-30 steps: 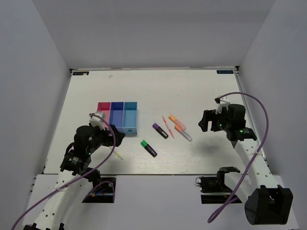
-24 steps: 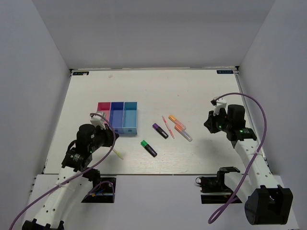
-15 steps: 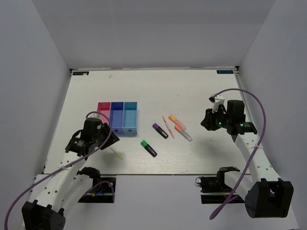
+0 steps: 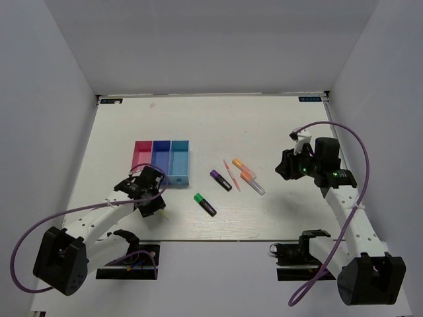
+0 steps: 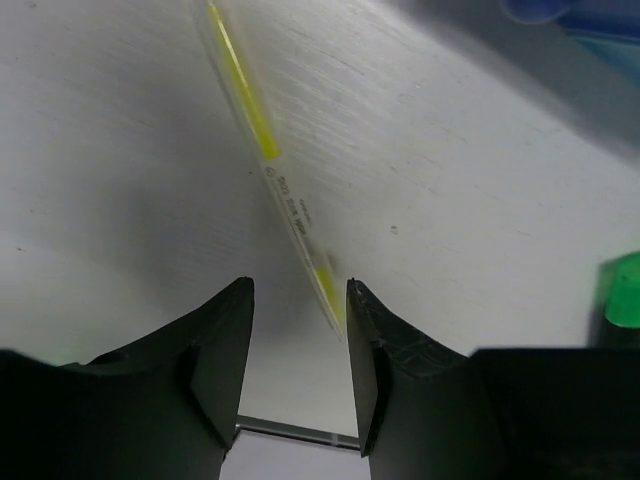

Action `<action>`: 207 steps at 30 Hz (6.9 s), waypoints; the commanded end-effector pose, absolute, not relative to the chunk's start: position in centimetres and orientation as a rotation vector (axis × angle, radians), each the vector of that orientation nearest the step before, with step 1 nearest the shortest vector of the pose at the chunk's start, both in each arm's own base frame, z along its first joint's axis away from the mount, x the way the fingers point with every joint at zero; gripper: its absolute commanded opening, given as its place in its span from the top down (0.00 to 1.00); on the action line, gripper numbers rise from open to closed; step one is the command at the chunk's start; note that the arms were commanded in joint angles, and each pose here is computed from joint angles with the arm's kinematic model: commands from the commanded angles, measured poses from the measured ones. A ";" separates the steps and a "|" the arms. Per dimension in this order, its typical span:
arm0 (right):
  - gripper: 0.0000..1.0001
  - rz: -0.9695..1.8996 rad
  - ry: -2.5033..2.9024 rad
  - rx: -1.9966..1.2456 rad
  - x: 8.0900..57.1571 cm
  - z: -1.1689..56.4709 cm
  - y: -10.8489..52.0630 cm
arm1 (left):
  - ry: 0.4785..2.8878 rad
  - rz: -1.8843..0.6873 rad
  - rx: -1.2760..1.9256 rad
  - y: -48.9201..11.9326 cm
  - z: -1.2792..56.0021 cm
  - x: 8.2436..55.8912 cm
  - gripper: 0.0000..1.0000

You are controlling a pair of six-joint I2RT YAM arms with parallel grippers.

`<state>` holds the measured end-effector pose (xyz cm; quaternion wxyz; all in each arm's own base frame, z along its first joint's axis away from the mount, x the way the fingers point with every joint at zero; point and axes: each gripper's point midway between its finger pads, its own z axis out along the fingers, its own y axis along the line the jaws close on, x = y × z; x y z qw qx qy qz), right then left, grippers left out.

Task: Sort the stationery into containers
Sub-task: Pick up the pen from the center of the board, then place the pen in the storage box, then pick up the pen from the center of the board, then place the pen in the storage box.

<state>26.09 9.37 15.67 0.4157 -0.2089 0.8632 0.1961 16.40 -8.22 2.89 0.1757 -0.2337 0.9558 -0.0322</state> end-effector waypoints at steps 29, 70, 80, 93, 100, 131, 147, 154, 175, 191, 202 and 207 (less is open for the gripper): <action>0.49 0.448 2.160 -0.500 25.9 15.7 8.7 | 2.710 0.033 -0.692 -6.1 -1.1 14.2 0.99; 0.48 0.470 2.181 -0.515 25.8 14.7 8.9 | 2.279 0.374 -0.312 -0.3 11.3 37.5 0.94; 0.39 0.465 2.194 -0.525 25.9 14.3 8.8 | 2.272 0.282 -0.288 -1.9 12.3 37.1 0.31; 0.17 0.431 2.260 -0.567 26.4 12.6 8.4 | 2.285 -0.359 0.099 -20.0 18.5 33.1 0.74; 1.00 0.323 2.304 -0.500 27.1 11.9 6.8 | 2.536 -0.568 0.160 -32.8 14.0 31.2 0.45; 0.88 0.290 2.250 -0.471 27.0 13.2 6.4 | 2.796 -0.197 0.001 -37.1 3.6 32.0 0.54; 0.88 0.288 2.210 -0.464 26.9 14.2 6.4 | 2.938 0.047 0.031 -32.9 -0.8 29.2 0.63; 0.88 0.301 2.197 -0.466 26.8 14.6 6.6 | 2.959 0.098 0.042 -32.1 -0.9 29.3 0.84; 0.40 0.368 2.206 -0.505 26.1 14.0 7.4 | 2.613 -0.265 -0.034 -28.0 15.1 31.6 1.00; 0.73 0.432 2.240 -0.544 25.8 12.8 8.2 | 2.465 0.221 -0.240 -3.8 15.7 36.4 1.00; 0.29 0.490 2.249 -0.622 25.2 12.1 8.9 | 2.523 0.382 -0.250 0.9 12.3 38.7 0.97; 0.20 0.535 2.244 -0.664 24.8 12.0 9.5 | 2.528 0.365 -0.251 0.6 11.8 38.8 0.67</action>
